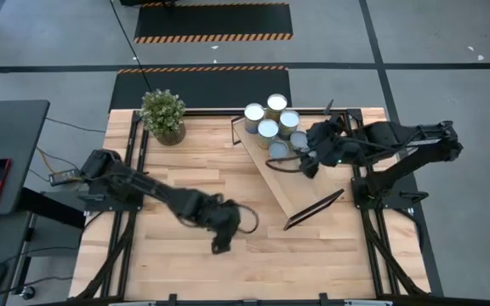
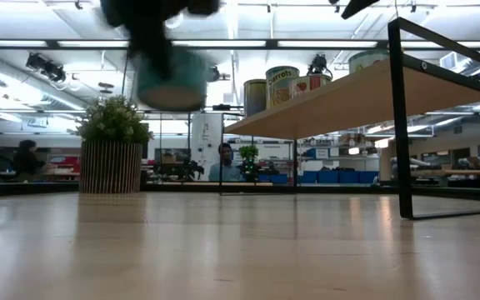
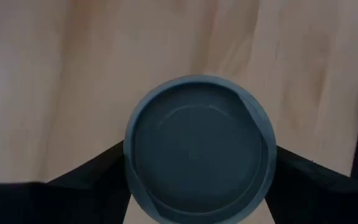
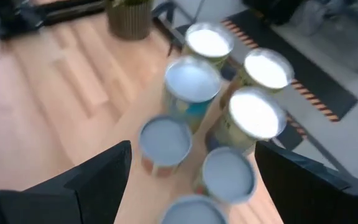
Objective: Pick and place cans onto a shelf
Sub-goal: Put the blue tuna can on the shelf
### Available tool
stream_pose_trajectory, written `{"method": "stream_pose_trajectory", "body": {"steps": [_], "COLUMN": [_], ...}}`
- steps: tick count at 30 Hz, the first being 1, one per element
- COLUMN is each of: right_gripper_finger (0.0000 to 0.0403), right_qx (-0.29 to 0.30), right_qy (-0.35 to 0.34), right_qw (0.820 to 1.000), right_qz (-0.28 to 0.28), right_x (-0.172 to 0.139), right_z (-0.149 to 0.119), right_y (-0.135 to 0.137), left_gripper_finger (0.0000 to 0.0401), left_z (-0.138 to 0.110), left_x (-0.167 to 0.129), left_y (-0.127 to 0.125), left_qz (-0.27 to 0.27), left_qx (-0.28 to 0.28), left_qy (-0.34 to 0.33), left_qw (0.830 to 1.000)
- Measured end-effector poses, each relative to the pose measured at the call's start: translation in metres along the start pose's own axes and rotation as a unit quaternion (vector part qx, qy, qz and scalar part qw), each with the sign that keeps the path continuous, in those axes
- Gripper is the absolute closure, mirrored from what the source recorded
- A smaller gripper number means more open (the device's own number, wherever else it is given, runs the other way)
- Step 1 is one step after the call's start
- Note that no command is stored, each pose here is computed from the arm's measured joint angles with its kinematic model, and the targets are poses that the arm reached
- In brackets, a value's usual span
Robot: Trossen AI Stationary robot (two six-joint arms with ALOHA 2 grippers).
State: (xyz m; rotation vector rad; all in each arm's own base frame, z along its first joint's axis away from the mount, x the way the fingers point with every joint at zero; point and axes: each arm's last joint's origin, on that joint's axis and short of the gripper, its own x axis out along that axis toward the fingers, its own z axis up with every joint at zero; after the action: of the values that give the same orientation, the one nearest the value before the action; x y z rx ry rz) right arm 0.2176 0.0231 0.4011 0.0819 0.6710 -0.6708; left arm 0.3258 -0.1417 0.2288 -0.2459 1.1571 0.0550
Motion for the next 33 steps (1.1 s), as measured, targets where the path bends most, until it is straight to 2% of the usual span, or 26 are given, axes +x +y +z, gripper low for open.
{"method": "stream_pose_trajectory", "body": {"steps": [3,8,12,18,23,29,33], "right_gripper_finger": [0.0054,0.0054,0.0054,0.0054,0.0054,0.0054,0.0054], "right_qx": [-0.008,0.000,0.018,0.033,0.034,0.035,0.040], "right_qy": [0.014,-0.017,-0.050,-0.056,-0.054,-0.054,-0.055], "right_qw": [1.000,1.000,0.998,0.997,0.996,0.996,0.996], "right_qz": [0.018,0.004,-0.031,-0.045,-0.054,-0.067,-0.064], "right_x": [-0.005,-0.020,-0.031,-0.033,-0.031,-0.029,-0.028], "right_z": [-0.001,-0.001,0.000,0.000,0.001,0.003,0.003], "right_y": [-0.009,-0.029,-0.045,-0.055,-0.058,-0.062,-0.062], "left_gripper_finger": [0.0109,0.0109,0.0109,0.0110,0.0110,0.0110,0.0110], "left_z": [0.031,0.074,0.097,0.118,0.133,0.165,0.187], "left_x": [-0.016,-0.047,-0.063,-0.079,-0.076,-0.044,-0.034], "left_y": [0.013,0.045,0.071,0.096,0.098,0.083,0.079], "left_qz": [0.006,0.025,0.045,0.046,0.034,0.035,0.036], "left_qx": [0.031,0.022,0.006,-0.021,-0.026,-0.020,-0.017], "left_qy": [-0.024,-0.079,-0.115,-0.165,-0.196,-0.206,-0.213], "left_qw": [0.999,0.996,0.992,0.985,0.980,0.978,0.976]}}
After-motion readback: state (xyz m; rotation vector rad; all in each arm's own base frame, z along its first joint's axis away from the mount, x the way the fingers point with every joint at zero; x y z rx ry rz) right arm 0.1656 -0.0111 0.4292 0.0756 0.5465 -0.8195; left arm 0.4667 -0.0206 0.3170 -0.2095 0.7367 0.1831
